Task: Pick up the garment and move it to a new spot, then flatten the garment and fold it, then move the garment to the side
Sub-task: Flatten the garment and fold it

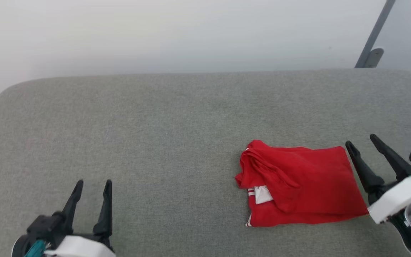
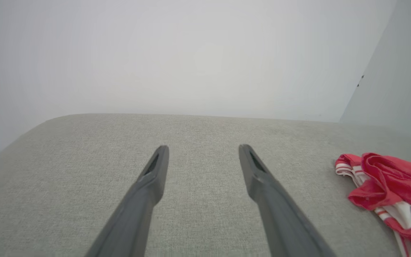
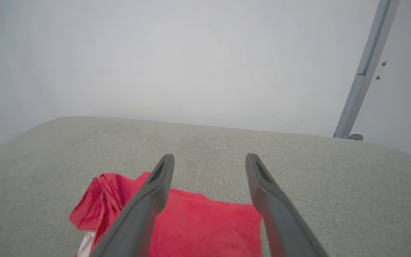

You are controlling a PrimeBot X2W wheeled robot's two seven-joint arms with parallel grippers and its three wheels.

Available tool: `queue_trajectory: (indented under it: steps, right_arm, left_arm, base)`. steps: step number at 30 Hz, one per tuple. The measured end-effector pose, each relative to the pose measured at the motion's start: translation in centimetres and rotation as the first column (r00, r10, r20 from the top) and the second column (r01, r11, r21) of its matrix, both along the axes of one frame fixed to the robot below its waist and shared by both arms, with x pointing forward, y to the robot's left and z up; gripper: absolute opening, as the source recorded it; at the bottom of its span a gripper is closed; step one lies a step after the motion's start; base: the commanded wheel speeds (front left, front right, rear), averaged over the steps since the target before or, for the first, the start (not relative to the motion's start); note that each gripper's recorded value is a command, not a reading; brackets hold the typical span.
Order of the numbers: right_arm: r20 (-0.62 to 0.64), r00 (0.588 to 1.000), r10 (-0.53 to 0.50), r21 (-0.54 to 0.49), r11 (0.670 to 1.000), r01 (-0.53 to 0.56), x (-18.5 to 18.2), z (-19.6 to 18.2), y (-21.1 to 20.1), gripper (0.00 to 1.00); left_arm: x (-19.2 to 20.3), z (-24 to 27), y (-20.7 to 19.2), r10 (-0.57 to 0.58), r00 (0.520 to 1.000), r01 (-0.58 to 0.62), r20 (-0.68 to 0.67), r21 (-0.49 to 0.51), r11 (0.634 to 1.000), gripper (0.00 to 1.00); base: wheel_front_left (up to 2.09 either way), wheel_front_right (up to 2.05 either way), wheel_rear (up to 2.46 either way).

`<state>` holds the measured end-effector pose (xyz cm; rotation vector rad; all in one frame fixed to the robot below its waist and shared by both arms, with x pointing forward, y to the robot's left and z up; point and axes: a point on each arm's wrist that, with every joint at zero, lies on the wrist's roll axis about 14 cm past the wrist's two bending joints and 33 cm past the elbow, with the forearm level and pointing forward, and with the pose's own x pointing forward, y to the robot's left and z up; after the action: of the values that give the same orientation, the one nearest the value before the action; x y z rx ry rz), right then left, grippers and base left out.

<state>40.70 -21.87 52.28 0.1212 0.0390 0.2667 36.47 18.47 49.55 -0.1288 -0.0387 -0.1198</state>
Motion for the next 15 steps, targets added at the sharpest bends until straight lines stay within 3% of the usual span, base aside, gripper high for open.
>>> queue_trajectory:
  steps: [15]
  right_arm:
    - [0.084,0.989,-0.124,0.058,0.991,0.120,-3.6,0.8,-2.6,1.00]
  left_arm:
    - [-2.7,-0.8,0.7,0.032,0.999,-0.032,-0.022,0.013,0.999,1.00]
  base:
    - [0.00,0.00,0.00]
